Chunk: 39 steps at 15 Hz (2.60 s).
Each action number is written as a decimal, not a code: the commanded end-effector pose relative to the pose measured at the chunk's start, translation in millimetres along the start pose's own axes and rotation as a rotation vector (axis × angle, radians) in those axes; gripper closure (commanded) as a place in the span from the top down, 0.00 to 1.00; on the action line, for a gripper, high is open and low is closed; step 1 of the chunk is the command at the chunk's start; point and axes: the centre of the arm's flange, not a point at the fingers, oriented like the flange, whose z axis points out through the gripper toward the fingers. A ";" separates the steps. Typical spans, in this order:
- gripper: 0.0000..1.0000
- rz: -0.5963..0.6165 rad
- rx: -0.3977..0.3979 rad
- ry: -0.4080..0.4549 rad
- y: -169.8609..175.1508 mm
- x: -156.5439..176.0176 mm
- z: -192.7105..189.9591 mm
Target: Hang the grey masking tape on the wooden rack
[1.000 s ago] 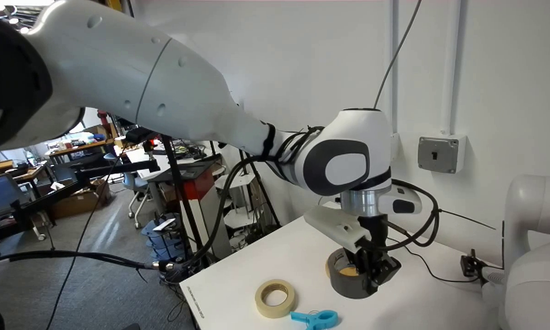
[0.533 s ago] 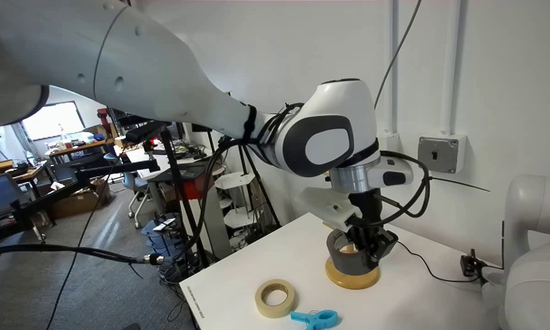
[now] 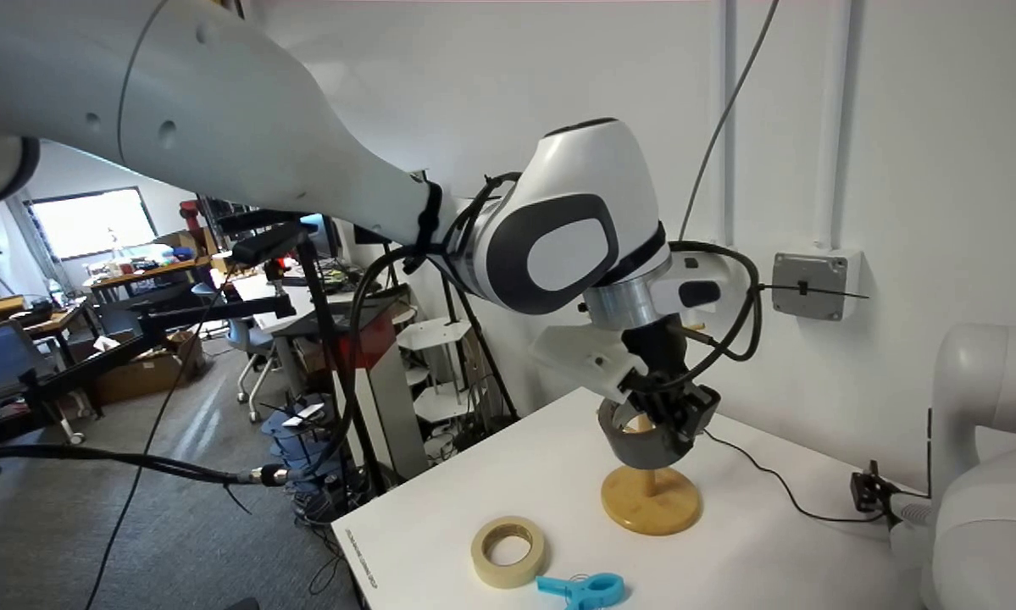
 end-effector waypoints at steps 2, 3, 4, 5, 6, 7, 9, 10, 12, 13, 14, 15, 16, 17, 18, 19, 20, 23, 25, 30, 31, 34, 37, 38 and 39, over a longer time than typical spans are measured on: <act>0.05 -0.053 0.023 0.090 -9.6 -12.5 -17.0; 0.05 -0.060 0.024 0.100 -11.9 -12.7 -17.8; 0.05 -0.067 0.027 0.110 -14.1 -12.6 -18.4; 0.05 -0.073 0.029 0.118 -16.0 -13.1 -18.9; 0.05 -0.079 0.032 0.130 -18.0 -13.1 -19.2; 0.05 -0.085 0.036 0.143 -19.6 -12.6 -19.4; 0.05 -0.092 0.046 0.160 -22.9 -12.0 -18.6; 0.05 -0.096 0.051 0.167 -24.6 -11.7 -18.3; 0.05 -0.105 0.061 0.179 -28.0 -10.3 -17.8; 0.05 -0.108 0.066 0.182 -29.4 -9.5 -17.8; 0.05 -0.113 0.072 0.186 -31.4 -8.5 -17.6; 0.05 -0.119 0.076 0.188 -33.5 -7.8 -17.6; 0.05 -0.123 0.081 0.188 -35.7 -6.9 -17.1; 0.05 -0.129 0.085 0.187 -37.8 -6.0 -16.5; 0.05 -0.134 0.089 0.188 -39.9 -5.0 -15.6; 0.05 -0.137 0.092 0.186 -42.4 -3.1 -12.9; 0.05 -0.138 0.093 0.181 -44.6 -0.7 -9.0; 0.05 -0.140 0.096 0.164 -50.9 5.3 7.6; 0.05 -0.145 0.101 0.159 -55.6 7.8 17.5; 0.05 -0.161 0.114 0.157 -68.7 16.1 34.0; 0.05 -0.164 0.117 0.156 -71.4 17.7 36.7; 0.05 -0.170 0.122 0.155 -75.9 22.2 41.7; 0.32 -0.170 0.115 0.155 -77.2 25.8 45.5; 0.44 -0.171 0.115 0.153 -77.2 26.6 46.7; 0.50 -0.173 0.113 0.150 -77.2 26.5 48.5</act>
